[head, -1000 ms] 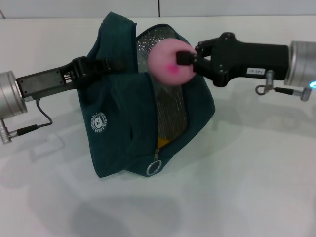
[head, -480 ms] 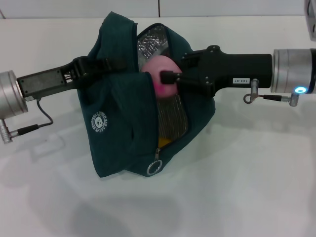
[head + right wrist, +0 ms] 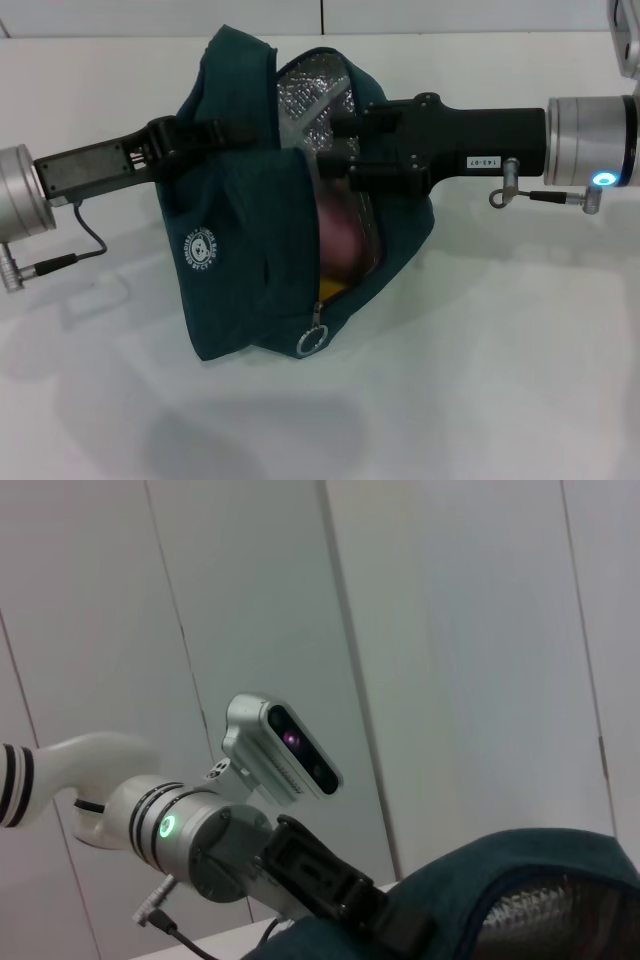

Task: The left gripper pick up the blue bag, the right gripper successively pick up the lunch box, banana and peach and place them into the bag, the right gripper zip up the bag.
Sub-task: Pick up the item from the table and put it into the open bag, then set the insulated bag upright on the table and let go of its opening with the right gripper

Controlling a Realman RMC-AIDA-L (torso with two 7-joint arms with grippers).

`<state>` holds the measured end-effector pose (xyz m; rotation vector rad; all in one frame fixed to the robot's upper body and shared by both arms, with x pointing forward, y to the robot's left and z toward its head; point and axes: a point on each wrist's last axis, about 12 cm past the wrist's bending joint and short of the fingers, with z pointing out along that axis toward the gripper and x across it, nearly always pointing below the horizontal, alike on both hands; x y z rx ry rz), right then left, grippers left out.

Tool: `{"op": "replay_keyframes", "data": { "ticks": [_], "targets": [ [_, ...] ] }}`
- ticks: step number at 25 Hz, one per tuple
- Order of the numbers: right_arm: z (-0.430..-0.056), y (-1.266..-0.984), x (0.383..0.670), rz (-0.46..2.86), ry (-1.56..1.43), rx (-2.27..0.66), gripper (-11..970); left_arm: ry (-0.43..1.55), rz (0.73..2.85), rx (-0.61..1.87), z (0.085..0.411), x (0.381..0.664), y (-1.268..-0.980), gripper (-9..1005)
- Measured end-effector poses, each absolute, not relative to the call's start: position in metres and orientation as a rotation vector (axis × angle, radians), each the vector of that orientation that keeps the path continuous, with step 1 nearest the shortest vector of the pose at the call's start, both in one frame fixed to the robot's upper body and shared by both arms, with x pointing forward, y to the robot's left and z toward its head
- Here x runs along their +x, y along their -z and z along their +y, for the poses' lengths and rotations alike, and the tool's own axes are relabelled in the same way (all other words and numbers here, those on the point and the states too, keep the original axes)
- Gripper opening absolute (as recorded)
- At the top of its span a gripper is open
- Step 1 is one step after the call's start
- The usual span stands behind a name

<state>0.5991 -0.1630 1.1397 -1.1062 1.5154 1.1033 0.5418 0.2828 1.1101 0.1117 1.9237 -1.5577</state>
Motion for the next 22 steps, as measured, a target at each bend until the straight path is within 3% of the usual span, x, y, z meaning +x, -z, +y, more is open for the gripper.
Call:
{"op": "replay_keyframes", "data": {
  "ticks": [2,8,22],
  "targets": [
    [-0.163,-1.140,0.599,1.516,-1.103,-1.108,510,1.556,1.924,0.111,0.283,0.542,-1.110,29],
    [-0.173,-1.144,0.597,1.495,-1.095,-1.097,600,1.550,1.927,0.100,0.287,0.540,-1.109,30],
    [-0.248,-1.136,0.580,1.553,-0.991,-0.846,601,1.540,1.930,0.091,0.288,0.540,-1.108,29]
  ]
}}
